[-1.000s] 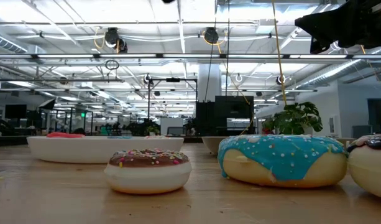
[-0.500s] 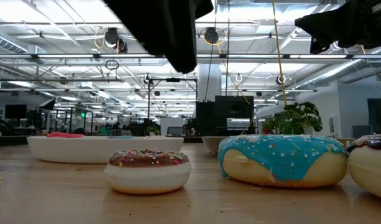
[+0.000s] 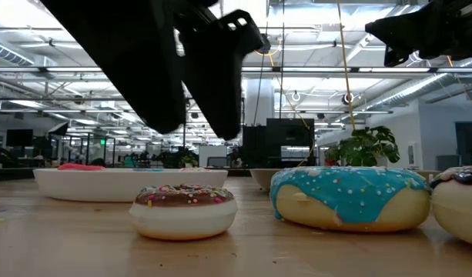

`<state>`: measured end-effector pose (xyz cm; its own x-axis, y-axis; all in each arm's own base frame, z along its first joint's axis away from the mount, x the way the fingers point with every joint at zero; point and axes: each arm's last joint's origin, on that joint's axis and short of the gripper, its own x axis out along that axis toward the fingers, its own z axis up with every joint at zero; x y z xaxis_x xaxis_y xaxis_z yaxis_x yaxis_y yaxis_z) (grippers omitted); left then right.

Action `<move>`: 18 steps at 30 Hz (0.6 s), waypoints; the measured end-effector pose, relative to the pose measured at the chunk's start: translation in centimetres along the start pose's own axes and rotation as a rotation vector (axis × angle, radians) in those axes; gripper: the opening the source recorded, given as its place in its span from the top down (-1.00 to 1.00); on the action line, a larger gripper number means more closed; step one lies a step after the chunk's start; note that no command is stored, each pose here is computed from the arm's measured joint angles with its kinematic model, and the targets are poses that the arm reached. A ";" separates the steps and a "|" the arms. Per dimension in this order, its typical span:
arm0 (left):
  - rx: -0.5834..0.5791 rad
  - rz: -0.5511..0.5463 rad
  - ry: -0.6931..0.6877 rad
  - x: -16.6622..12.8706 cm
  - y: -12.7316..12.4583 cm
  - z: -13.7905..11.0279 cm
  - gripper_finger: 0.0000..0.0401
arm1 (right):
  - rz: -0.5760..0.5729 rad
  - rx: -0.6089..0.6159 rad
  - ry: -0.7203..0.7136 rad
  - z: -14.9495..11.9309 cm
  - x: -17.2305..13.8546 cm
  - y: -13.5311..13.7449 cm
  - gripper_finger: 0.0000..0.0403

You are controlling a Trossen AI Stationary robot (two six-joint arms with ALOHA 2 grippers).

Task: Pick & Place donuts
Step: Put the small brown donut on the white plate

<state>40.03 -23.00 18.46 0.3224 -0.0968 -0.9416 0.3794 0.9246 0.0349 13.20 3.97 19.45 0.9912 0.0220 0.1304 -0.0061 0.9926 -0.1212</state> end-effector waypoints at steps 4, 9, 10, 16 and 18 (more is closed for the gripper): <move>0.013 -0.009 -0.018 0.5 0.2 0.0 -0.41 | 0.000 0.000 0.000 0.0 0.0 0.0 1.00; 0.014 -0.021 0.023 1.4 0.7 -0.9 -0.41 | 0.000 0.000 0.000 0.0 0.0 0.0 1.00; 0.016 -0.024 0.028 1.5 0.7 -1.0 -0.41 | 0.000 0.000 0.000 0.0 0.0 0.0 1.00; 0.025 -0.038 0.026 2.4 0.7 -1.5 -0.41 | 0.000 0.000 0.000 0.0 0.0 0.0 1.00; 0.023 -0.046 0.024 2.6 0.8 -1.7 -0.41 | 0.000 0.000 0.000 0.0 0.0 0.0 1.00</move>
<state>39.72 -21.94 15.44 0.2828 -0.1301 -0.9503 0.4133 0.9106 -0.0017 13.20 3.97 19.46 0.9912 0.0223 0.1306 -0.0064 0.9926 -0.1214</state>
